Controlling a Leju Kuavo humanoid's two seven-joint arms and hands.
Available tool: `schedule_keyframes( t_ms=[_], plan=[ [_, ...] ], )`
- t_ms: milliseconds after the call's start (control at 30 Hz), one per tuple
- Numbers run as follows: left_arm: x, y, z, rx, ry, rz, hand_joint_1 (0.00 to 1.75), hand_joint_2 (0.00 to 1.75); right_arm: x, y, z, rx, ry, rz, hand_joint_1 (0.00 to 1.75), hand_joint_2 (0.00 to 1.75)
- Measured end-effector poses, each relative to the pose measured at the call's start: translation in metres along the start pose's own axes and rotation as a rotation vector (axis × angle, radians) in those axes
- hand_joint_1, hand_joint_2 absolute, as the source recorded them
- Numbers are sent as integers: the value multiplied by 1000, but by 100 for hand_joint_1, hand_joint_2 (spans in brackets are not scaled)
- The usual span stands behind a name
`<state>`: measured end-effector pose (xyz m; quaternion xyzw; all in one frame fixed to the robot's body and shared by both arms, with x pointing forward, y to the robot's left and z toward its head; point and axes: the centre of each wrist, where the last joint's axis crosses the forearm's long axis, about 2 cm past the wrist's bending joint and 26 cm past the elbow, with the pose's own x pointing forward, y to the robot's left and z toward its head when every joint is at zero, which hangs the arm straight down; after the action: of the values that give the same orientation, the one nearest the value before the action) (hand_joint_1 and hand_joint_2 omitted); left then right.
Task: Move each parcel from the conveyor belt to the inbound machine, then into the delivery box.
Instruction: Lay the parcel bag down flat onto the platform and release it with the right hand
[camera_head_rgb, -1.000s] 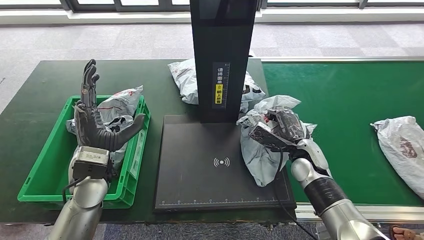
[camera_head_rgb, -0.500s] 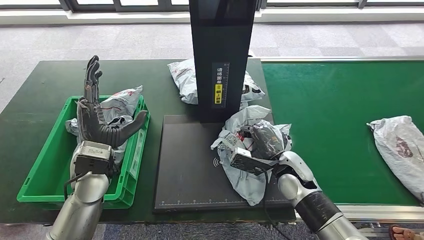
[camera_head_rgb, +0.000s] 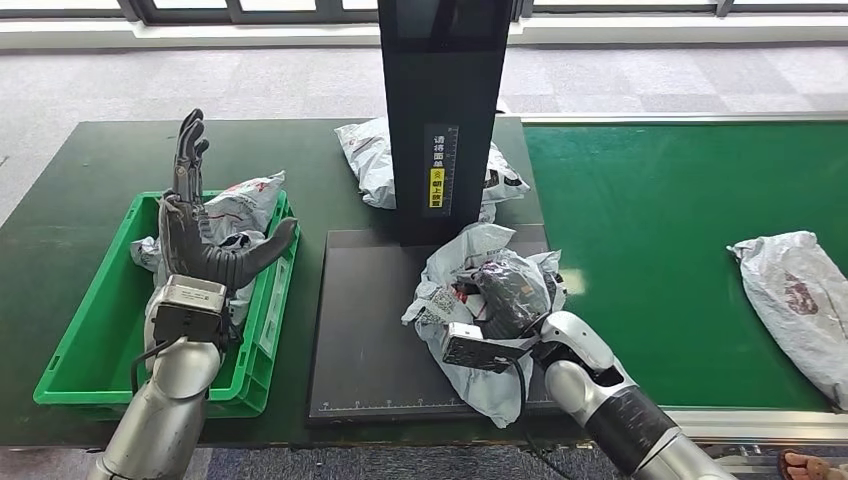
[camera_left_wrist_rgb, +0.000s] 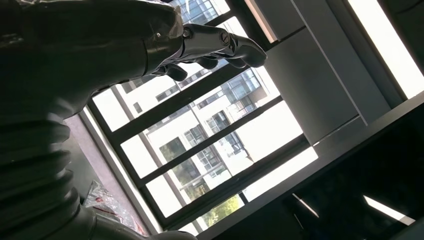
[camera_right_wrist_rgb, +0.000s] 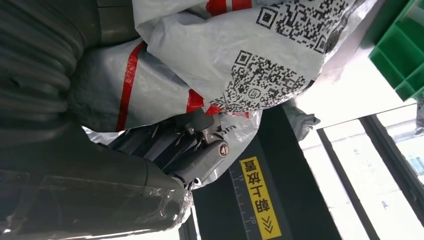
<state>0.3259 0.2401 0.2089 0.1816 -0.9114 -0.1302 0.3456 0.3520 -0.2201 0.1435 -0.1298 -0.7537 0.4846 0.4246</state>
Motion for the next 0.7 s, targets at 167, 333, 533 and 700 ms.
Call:
schedule_keyframes(
  t_ms=[167, 333, 533, 700],
  plan=[
    [0, -1, -4, -4, -4, 3, 0, 175, -3, -7, -4, -21, 19, 37, 175, 175],
    [3, -5, -6, -5, -8, 6, 0, 175, -8, -11, -11, -53, 38, 69, 175, 175],
    [7, -10, -8, -9, -12, 8, 0, 175, -11, -14, -23, -68, 59, 80, 175, 175],
    [8, -11, -9, -8, -14, 8, 0, 175, -10, -15, -35, -75, 78, 77, 175, 175]
  ],
)
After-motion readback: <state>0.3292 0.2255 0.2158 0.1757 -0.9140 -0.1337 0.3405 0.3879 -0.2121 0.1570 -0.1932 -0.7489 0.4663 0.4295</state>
